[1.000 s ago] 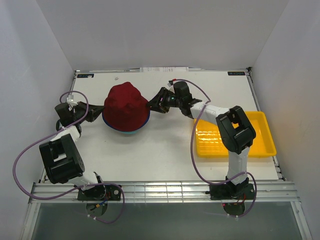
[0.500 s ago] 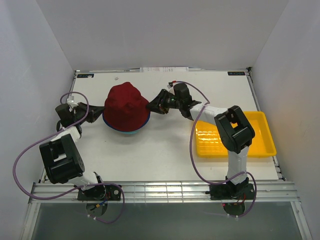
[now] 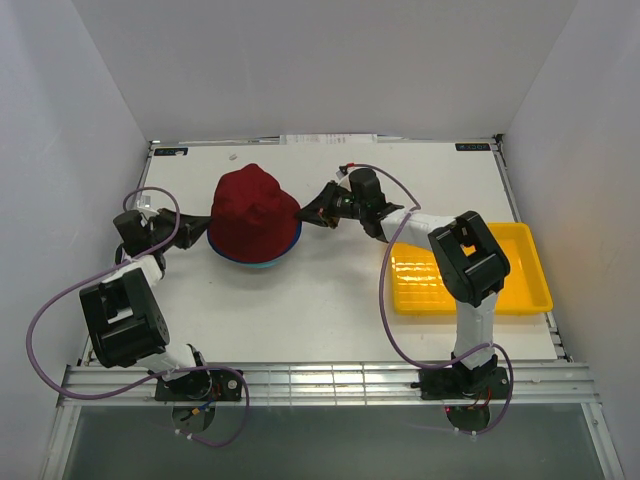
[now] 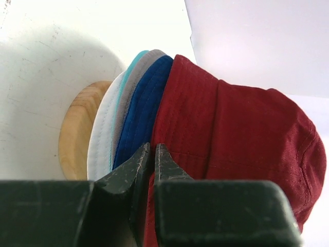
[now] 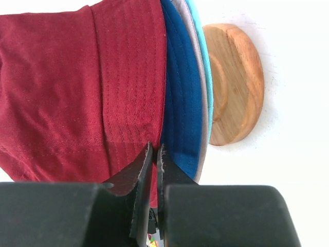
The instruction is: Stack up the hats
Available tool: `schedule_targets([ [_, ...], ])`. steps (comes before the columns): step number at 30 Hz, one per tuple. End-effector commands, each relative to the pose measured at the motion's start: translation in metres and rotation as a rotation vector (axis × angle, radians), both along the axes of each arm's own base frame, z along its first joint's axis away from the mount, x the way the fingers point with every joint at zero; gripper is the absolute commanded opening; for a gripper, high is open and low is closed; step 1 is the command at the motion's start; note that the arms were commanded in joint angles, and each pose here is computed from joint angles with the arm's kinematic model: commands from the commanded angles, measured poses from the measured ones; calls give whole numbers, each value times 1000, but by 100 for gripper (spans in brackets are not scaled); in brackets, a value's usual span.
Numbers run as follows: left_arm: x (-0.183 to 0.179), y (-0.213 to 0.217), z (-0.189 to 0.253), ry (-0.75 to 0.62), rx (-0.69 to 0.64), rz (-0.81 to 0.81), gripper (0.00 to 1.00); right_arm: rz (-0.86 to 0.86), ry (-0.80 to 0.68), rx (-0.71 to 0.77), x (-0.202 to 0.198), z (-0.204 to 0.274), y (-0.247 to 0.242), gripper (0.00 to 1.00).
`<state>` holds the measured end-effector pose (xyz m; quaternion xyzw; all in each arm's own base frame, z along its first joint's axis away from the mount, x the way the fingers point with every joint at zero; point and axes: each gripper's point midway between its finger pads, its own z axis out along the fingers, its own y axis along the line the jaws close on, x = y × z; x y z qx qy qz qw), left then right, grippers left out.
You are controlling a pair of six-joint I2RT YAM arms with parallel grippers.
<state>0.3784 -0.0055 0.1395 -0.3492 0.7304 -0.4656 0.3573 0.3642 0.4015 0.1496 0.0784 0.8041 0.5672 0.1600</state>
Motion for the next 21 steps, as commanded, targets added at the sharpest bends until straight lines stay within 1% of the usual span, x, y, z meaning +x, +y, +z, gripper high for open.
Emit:
schedule_targets([
  [1,-6,8,-15,41,44,43,0,18,-15,-4,-4,-11,0,8],
  [5,-11,10,-34,94,42,59,0,17,26,-38,-10,-36,-5,8],
  [11,-16,13,-49,129,50,75,0,9,49,-76,-12,-58,-14,8],
  [16,-17,15,-49,125,59,75,0,8,35,-94,-8,-57,-15,8],
  [21,-16,19,-49,126,82,80,0,10,-23,-133,3,-45,-14,8],
])
